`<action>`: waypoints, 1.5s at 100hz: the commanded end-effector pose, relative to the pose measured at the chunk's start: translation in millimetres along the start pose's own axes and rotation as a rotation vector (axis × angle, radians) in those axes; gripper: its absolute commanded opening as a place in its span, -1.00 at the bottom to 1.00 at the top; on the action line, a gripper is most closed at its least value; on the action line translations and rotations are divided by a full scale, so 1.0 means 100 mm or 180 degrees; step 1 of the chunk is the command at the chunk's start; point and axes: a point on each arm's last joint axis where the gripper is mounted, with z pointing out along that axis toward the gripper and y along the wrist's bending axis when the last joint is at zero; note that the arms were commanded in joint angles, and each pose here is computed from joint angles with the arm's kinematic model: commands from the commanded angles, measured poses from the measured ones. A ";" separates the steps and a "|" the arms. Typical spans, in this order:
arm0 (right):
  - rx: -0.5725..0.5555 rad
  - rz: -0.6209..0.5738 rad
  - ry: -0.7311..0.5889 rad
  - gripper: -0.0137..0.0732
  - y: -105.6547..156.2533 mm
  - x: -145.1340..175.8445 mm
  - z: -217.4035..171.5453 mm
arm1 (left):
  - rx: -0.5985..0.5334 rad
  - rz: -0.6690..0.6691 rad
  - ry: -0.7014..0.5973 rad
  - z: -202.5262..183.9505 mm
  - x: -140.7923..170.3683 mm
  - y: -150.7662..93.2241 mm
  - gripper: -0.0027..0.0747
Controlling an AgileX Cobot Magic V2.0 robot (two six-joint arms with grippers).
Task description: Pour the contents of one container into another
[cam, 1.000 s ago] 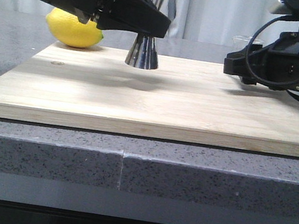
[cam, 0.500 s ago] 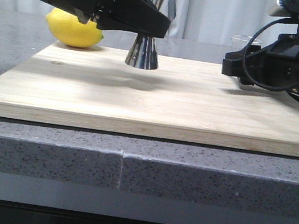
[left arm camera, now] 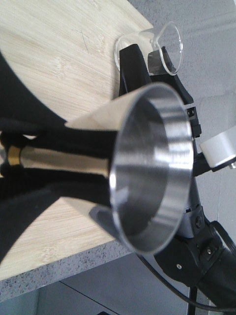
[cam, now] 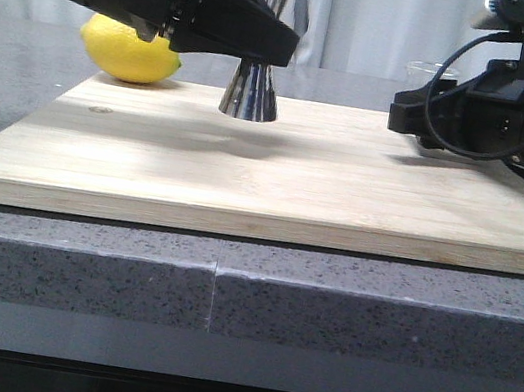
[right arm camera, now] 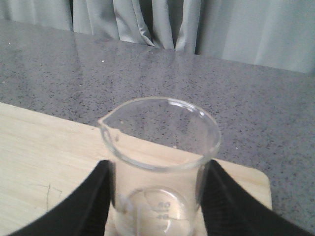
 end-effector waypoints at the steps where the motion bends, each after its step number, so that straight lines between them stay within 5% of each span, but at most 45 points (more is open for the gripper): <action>1: 0.0036 -0.0029 -0.0336 -0.59 -0.04 -0.22 0.00 | 0.0105 0.0154 -0.0419 -0.06 -0.37 -0.11 -0.98; 24: 0.0036 -0.0029 -0.0318 -0.52 -0.04 -0.22 0.00 | 0.0103 0.0154 -0.0418 -0.06 -0.37 -0.11 -0.98; 57: 0.0036 -0.0029 -0.0318 0.20 -0.04 -0.22 0.00 | 0.0103 0.0154 -0.0418 -0.06 -0.37 -0.11 -0.98; 112: 0.0068 -0.0007 -0.0411 0.24 -0.05 -0.24 0.00 | 0.0103 0.0154 -0.0418 -0.06 -0.37 -0.11 -0.98; 150: 0.0121 0.0005 -0.0530 0.47 -0.07 -0.40 -0.05 | 0.0087 0.0155 -0.0404 -0.05 -0.37 -0.10 -0.98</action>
